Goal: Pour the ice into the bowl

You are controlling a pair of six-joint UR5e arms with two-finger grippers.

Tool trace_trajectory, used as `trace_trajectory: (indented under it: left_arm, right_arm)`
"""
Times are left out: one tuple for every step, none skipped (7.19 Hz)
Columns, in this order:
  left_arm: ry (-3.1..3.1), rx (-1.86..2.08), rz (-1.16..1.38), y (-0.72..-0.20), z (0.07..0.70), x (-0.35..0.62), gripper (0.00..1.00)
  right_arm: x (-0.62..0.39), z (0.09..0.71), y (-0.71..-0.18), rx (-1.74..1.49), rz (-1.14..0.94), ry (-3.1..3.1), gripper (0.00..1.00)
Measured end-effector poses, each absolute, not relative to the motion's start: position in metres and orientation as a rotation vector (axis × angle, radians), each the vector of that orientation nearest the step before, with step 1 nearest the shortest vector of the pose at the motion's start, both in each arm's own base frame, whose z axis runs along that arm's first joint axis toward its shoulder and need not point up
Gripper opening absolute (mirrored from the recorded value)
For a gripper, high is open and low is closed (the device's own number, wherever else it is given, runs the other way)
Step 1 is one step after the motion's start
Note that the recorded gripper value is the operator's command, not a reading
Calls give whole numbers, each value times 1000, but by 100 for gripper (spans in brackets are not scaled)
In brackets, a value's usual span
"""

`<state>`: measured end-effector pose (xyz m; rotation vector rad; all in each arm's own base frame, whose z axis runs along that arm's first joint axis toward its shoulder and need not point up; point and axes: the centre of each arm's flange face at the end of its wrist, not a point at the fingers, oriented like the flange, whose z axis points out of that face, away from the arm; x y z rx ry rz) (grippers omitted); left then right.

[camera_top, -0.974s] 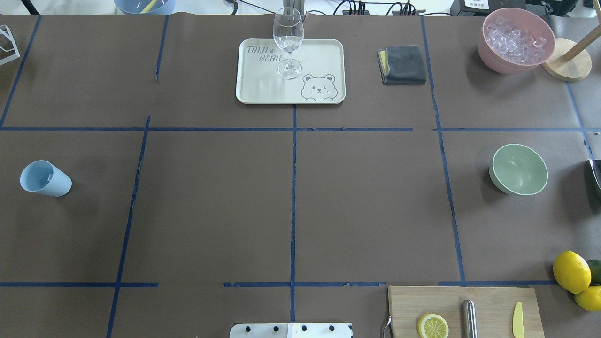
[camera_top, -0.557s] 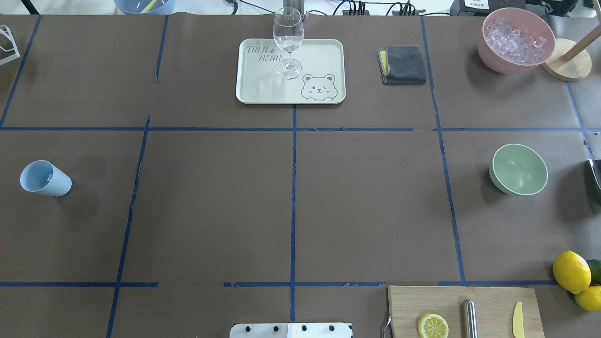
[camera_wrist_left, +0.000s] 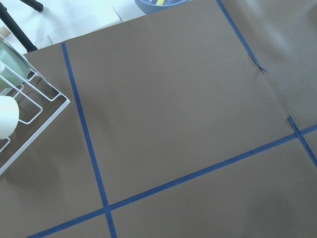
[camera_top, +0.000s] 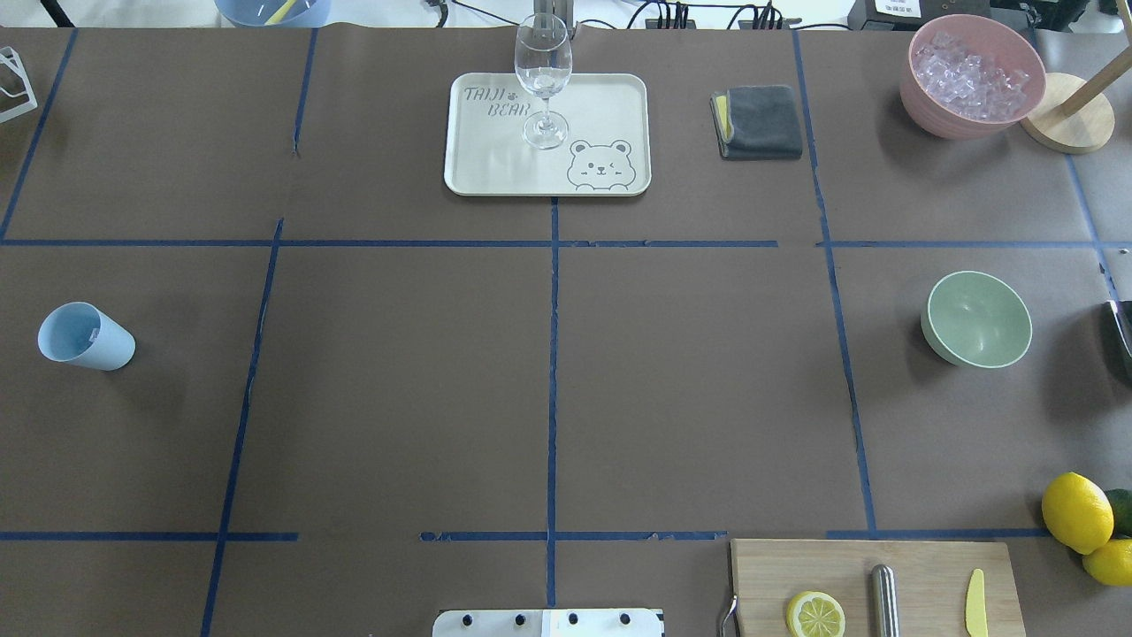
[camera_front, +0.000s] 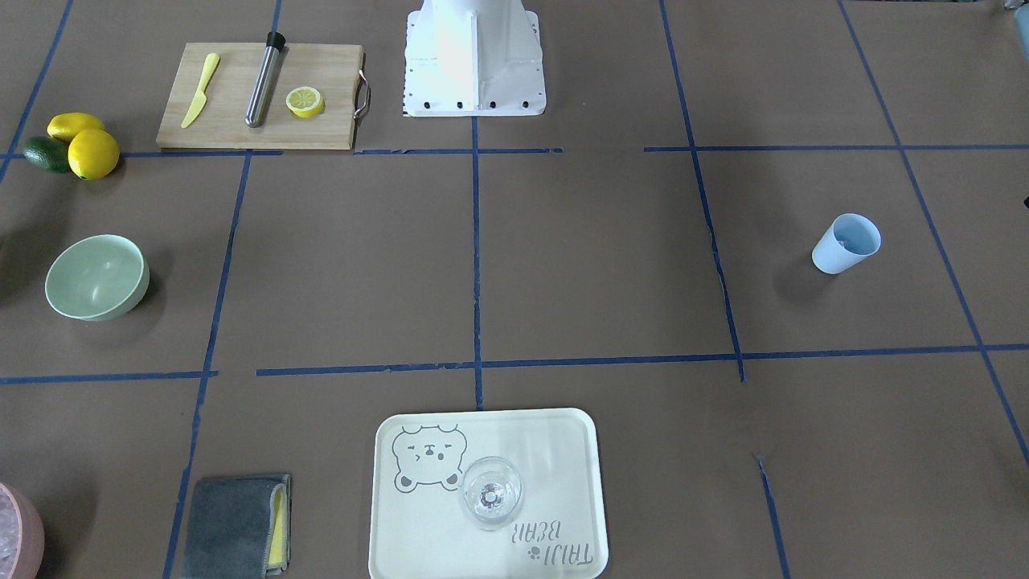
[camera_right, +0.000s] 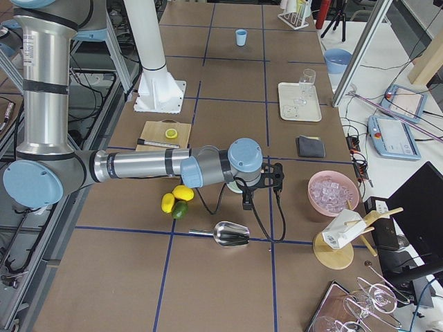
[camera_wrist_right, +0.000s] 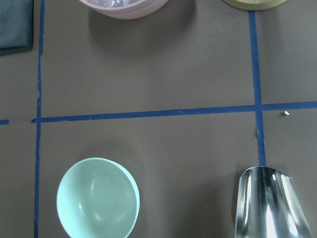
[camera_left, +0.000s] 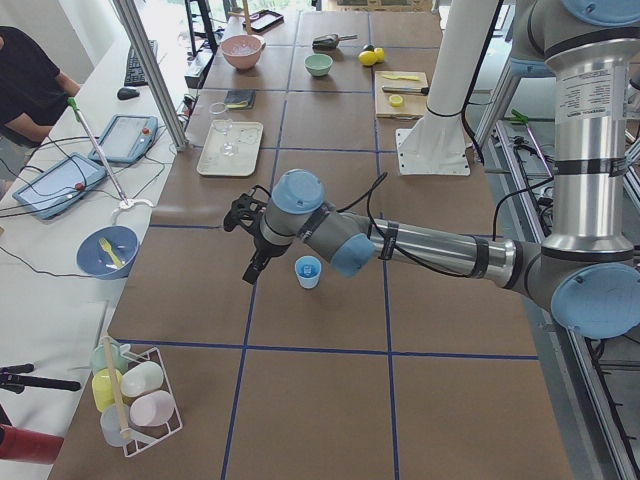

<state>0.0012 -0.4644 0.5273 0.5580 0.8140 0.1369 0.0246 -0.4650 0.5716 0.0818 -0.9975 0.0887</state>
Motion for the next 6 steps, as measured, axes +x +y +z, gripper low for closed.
trace_trajectory:
  left_arm:
    - [815,585,87,-449,532,25,100]
    - [821,603,41,-436,529,40,100]
    - [810,623,6,-421,522,44,100]
    - [804,638,-21,-409,512,44,100]
    - [811,645,-47,-402,502,46,100]
    - [811,653,-69,-399,495,50,100]
  right_arm:
    - [3,569,-467,63,77,-998,100]
    - [-24,566,-469,56,79,-979,100]
    - [-57,567,-469,64,94,-951,100]
    - [-88,579,-468,76,116,-943,100]
    - [-118,597,-464,92,143,-946,100]
    - [-142,610,-458,104,168,-950,100]
